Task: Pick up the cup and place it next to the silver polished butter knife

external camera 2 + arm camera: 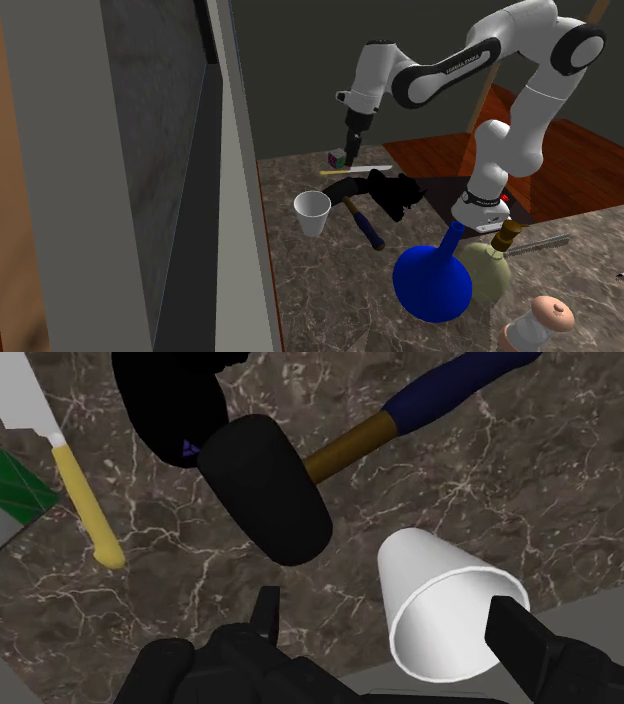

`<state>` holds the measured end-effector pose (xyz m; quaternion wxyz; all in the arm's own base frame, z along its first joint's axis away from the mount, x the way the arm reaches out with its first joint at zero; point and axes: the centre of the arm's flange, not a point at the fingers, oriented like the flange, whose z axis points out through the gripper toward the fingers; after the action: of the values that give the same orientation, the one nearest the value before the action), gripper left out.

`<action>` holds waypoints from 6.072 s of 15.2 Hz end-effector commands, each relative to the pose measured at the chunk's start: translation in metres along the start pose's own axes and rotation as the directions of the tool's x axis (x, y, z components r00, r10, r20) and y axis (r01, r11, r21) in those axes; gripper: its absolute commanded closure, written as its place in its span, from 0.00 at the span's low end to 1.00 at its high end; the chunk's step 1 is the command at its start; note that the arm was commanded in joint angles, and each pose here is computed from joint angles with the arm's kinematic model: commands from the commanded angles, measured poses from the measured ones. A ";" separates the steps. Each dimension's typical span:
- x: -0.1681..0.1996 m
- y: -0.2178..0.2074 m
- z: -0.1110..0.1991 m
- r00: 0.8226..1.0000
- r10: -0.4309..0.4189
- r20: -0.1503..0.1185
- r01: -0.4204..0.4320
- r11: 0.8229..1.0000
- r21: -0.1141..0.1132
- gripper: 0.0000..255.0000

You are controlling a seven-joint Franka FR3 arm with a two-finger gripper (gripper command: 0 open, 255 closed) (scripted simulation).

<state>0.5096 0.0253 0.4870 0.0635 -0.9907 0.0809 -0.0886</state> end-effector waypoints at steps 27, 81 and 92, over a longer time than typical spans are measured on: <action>0.084 -0.029 0.155 0.999 0.029 0.033 -0.031 0.997 0.071 1.00; 0.016 -0.088 -0.047 0.999 0.029 0.033 -0.031 0.997 0.071 1.00; -0.121 -0.131 -0.064 0.999 0.029 0.033 -0.031 0.997 0.071 1.00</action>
<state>0.4105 0.1611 0.5487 0.1017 -0.9878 0.0910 -0.0744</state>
